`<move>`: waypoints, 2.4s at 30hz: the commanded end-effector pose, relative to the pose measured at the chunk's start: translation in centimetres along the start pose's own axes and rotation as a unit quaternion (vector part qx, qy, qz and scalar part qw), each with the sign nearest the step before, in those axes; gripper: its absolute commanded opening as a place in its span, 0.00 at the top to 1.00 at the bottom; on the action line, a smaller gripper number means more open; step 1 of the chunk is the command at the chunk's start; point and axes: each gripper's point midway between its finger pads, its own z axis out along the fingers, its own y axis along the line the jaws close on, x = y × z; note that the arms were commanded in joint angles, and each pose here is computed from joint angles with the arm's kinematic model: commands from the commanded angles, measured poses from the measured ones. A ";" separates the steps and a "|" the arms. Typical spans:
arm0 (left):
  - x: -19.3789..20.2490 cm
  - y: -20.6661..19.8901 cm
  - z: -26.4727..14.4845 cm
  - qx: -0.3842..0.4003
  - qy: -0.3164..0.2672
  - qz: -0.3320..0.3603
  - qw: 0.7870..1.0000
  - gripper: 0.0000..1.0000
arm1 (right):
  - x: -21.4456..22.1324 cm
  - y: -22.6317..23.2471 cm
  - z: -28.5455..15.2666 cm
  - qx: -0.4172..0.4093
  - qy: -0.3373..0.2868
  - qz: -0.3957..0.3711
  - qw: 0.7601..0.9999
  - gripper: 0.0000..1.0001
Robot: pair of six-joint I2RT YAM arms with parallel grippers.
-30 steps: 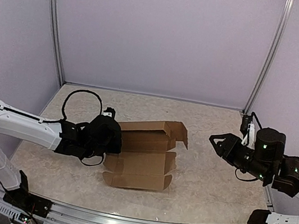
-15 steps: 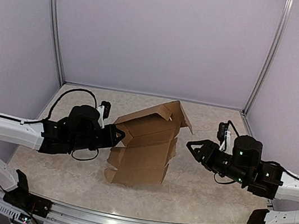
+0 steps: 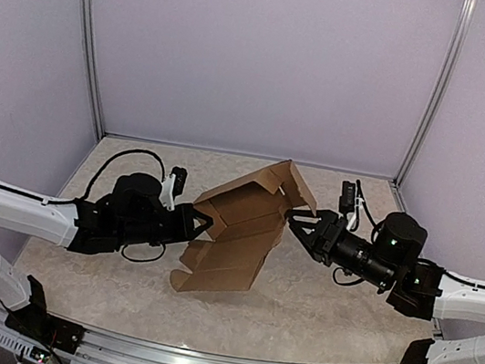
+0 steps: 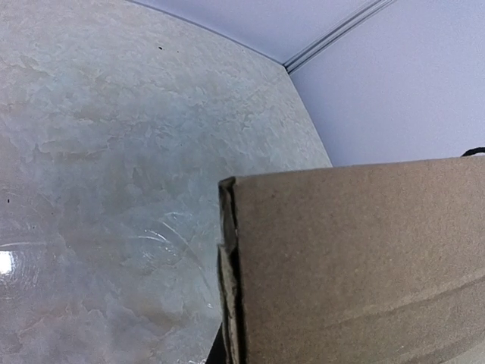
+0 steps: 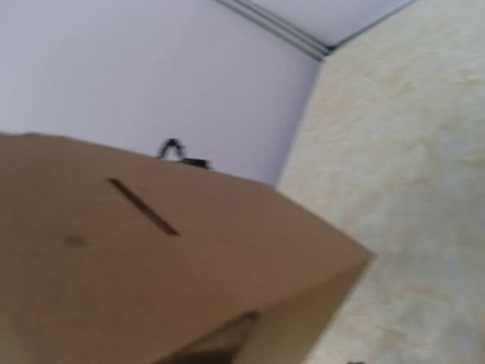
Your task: Fold the paper box
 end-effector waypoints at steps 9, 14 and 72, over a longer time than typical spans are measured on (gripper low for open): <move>0.2 -0.5 0.3 0.022 0.004 0.008 1.000 1.00 | 0.2 1.4 0.5 -0.045 0.005 0.021 0.999 0.55; 0.0 -1.1 0.1 0.030 0.001 0.016 0.999 1.00 | 0.3 1.1 0.9 -0.042 0.007 0.026 0.999 0.65; -4.8 4.1 -6.3 -0.205 -0.110 0.101 0.967 1.00 | 4.8 -0.2 1.8 0.086 0.105 -0.126 0.983 0.41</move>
